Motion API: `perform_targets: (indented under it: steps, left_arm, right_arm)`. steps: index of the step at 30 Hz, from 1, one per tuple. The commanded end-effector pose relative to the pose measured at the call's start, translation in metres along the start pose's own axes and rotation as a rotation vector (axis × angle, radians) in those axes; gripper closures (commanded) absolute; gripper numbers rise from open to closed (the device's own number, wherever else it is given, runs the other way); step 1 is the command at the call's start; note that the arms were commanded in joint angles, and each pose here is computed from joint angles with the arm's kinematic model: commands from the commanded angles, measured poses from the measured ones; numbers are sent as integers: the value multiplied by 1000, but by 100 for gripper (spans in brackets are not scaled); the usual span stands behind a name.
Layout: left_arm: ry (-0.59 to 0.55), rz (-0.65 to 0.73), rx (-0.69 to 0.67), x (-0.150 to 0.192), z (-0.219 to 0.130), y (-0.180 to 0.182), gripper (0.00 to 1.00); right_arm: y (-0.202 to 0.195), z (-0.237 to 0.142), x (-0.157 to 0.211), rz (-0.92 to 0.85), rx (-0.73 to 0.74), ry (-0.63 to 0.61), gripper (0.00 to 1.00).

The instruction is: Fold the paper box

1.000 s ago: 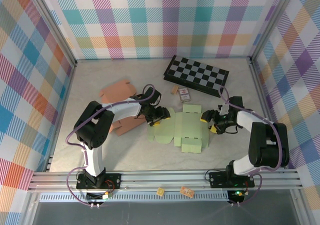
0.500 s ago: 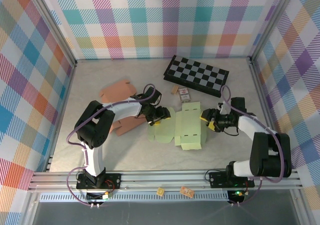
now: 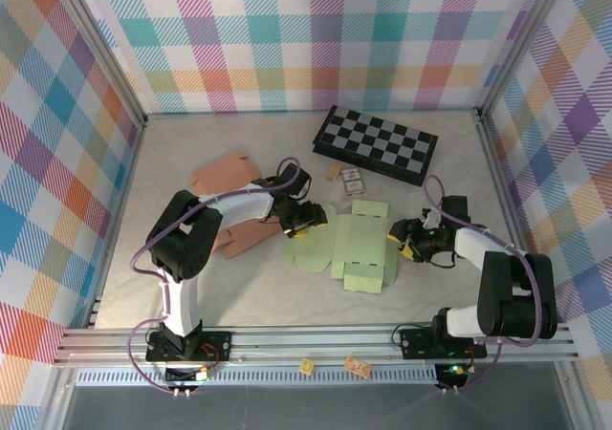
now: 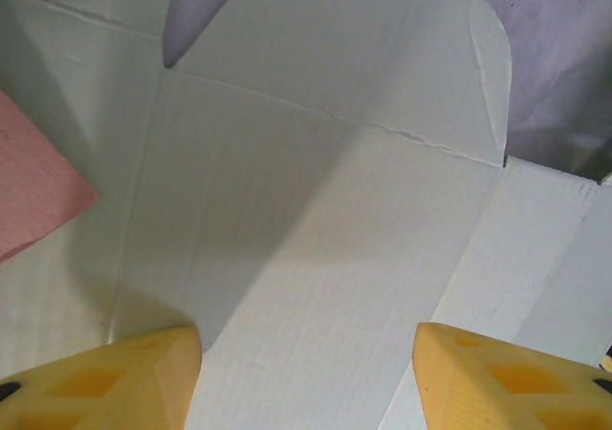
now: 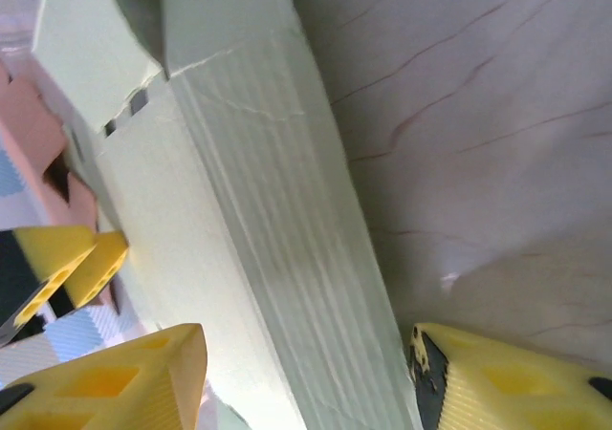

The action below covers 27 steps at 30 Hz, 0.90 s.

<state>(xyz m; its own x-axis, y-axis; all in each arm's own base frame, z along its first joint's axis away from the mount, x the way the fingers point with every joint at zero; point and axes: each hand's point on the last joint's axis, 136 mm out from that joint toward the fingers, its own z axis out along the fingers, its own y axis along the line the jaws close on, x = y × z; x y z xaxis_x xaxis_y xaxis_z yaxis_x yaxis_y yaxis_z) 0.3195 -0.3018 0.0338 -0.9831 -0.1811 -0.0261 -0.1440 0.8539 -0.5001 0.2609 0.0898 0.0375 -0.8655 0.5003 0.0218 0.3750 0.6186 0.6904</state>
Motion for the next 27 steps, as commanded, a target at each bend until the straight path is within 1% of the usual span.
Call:
perform_targets:
  steps: [1,4,6,11,14,18,21,23,27]
  left_arm:
    - [33,-2,-138,11,12,32,39]
    - [22,3,-121,8,9,26,38]
    - [4,7,-99,5,0,15,35]
    - [-41,2,15,-3,-35,-32,31]
    - [-11,-23,107,4,-42,-59,33]
    - [48,-40,213,18,-33,-98,35]
    - [71,-68,297,22,-17,-121,37]
    - [95,-78,304,25,-4,-122,40]
    - [110,-70,223,29,18,-97,45]
  right_arm:
    - [-10,-3,-5,28,63,-25,40]
    - [-12,2,0,47,50,-4,36]
    - [-16,5,4,63,51,9,35]
    - [-2,1,0,40,1,4,35]
    - [4,3,-1,45,-33,17,35]
    - [11,8,2,60,-100,45,35]
    - [12,9,4,63,-109,58,34]
    - [10,10,5,64,-107,67,33]
    - [12,15,8,70,-148,94,33]
